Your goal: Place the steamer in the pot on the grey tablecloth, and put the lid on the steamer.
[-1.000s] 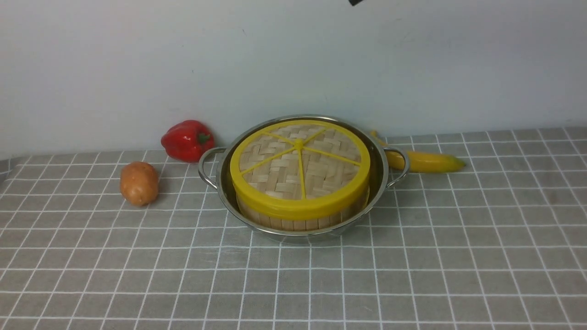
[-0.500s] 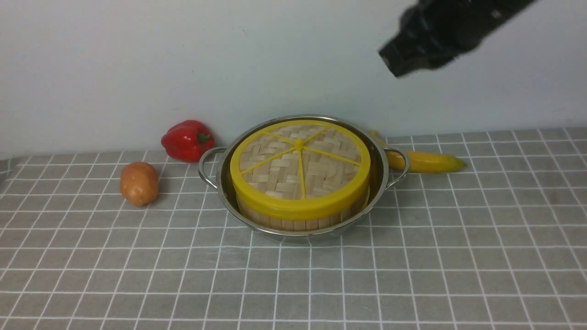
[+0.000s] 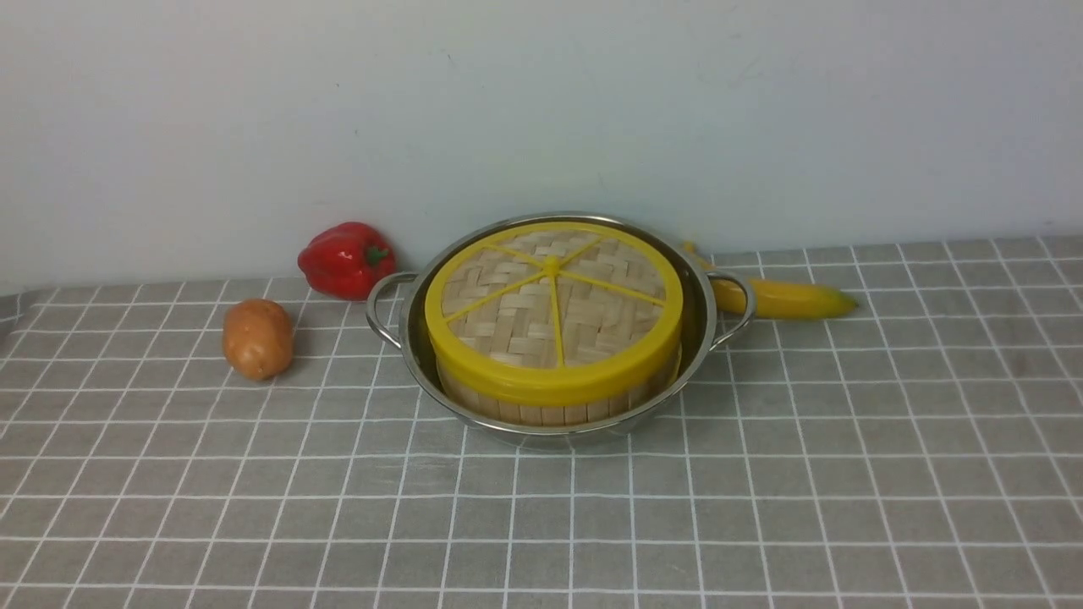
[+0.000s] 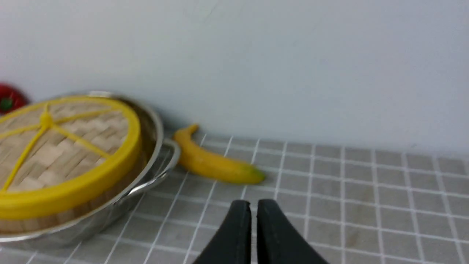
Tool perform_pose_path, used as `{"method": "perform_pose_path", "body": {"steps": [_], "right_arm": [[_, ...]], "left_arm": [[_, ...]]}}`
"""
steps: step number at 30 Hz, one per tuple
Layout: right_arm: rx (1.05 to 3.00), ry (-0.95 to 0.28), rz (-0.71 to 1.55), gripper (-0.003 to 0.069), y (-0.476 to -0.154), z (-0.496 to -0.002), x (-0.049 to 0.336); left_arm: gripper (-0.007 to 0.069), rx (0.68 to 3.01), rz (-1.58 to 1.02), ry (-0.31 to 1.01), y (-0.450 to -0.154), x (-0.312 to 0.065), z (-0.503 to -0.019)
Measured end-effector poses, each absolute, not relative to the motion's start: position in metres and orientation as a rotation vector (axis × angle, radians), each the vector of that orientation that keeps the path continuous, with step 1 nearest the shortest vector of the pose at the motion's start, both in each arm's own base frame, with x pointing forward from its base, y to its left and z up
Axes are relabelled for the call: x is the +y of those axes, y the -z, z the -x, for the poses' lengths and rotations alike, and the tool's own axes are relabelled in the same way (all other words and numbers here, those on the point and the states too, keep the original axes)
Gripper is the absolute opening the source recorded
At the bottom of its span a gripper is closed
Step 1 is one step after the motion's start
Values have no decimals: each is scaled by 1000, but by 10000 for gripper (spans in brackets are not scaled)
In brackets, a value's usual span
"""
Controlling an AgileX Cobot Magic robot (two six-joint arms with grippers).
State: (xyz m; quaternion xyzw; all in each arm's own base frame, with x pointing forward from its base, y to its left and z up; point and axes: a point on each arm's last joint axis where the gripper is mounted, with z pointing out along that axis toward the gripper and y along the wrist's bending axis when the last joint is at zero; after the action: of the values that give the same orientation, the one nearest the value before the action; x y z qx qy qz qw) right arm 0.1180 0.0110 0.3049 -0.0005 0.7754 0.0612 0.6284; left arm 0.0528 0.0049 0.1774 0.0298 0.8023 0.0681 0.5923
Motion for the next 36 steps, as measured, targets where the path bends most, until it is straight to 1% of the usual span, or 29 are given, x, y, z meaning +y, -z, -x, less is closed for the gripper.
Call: {"method": "perform_pose_path", "body": {"steps": [2, 6, 7, 9, 10, 11, 12, 16, 20, 36], "right_arm": [[1665, -104, -43, 58, -287, -92, 4], [1588, -73, -75, 71, -254, -66, 0], [1586, -73, -75, 72, -252, -65, 0], [1591, -76, -73, 80, -232, -57, 1], [1592, -76, -73, 80, -230, -57, 1], [1618, -78, -73, 86, -216, -55, 1], [1642, -80, -74, 90, -209, -55, 1], [1736, -82, -74, 103, -190, -56, 2], [1763, -83, -74, 116, -186, -56, 2], [1748, -82, -75, 154, -187, -56, 2]], "left_arm": [[244, 1866, -69, -158, -177, 5, -53], [244, 1866, -69, -158, -177, 5, -53], [244, 1866, -69, -158, -177, 5, -53], [244, 1866, -69, -158, -177, 5, -53], [244, 1866, -69, -158, -177, 5, -53], [244, 1866, -69, -158, -177, 5, -53], [244, 1866, -69, -158, -177, 5, -53], [244, 1865, -69, -158, -177, 5, -53], [244, 1865, -69, -158, -177, 5, -53], [244, 1865, -69, -158, -177, 5, -53]]}}
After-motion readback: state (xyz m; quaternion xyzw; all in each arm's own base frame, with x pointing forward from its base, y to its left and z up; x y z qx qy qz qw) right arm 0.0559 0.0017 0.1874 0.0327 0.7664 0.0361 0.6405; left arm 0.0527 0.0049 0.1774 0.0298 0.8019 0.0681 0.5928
